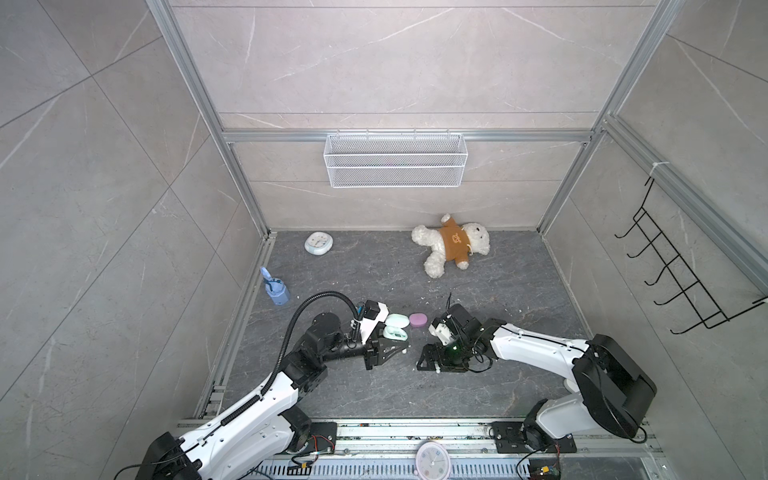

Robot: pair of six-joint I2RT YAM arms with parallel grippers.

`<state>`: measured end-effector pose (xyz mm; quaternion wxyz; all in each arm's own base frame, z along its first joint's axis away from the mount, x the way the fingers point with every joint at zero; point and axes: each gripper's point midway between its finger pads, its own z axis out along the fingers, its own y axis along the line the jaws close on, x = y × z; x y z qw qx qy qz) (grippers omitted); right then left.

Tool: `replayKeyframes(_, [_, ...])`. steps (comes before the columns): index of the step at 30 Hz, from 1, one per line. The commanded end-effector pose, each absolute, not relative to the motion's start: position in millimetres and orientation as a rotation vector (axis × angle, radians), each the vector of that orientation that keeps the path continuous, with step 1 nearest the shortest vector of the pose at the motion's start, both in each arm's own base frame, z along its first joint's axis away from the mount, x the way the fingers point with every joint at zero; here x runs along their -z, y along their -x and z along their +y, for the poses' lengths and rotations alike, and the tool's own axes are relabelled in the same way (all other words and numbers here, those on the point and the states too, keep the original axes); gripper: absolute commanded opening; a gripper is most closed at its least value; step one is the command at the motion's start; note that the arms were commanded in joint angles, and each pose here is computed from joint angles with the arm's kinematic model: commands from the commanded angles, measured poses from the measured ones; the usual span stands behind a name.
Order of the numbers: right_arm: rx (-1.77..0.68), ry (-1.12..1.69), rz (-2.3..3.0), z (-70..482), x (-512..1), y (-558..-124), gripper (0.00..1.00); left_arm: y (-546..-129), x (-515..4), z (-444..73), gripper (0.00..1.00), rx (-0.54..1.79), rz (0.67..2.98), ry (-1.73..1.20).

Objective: Insert the wireless bluetooth earbuds into the charging case
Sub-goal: 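Move the right gripper down over the scattered pale green earbuds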

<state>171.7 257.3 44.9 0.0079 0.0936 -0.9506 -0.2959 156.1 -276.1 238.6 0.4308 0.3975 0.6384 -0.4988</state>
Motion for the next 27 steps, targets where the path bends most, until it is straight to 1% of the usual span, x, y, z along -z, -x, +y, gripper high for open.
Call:
replayKeyframes(1, [0.962,-0.305,-2.967,266.9,-57.0,-173.3,0.91,-156.1,-263.0,-275.5,0.16,1.227,1.502,-1.000])
replayKeyframes(8, [0.955,-0.319,-2.972,273.2,-58.8,-175.1,0.90,-155.0,-263.9,-274.3,0.16,1.226,1.501,-0.997])
replayKeyframes(12, [0.889,-0.257,-3.012,265.2,-62.7,-177.3,0.82,-155.1,-264.7,-272.1,0.16,1.228,1.512,-0.976])
replayKeyframes(16, [0.731,-0.178,-3.099,251.8,-65.7,-182.0,0.65,-152.7,-262.3,-267.9,0.16,1.241,1.530,-0.943])
replayKeyframes(18, [0.605,-0.171,-3.141,244.5,-65.0,-183.8,0.58,-151.0,-262.3,-265.8,0.16,1.245,1.534,-0.930])
replayKeyframes(27, [0.270,-0.314,-3.184,239.7,-51.3,-186.9,0.48,-145.6,-267.5,-259.9,0.17,1.248,1.530,-0.913])
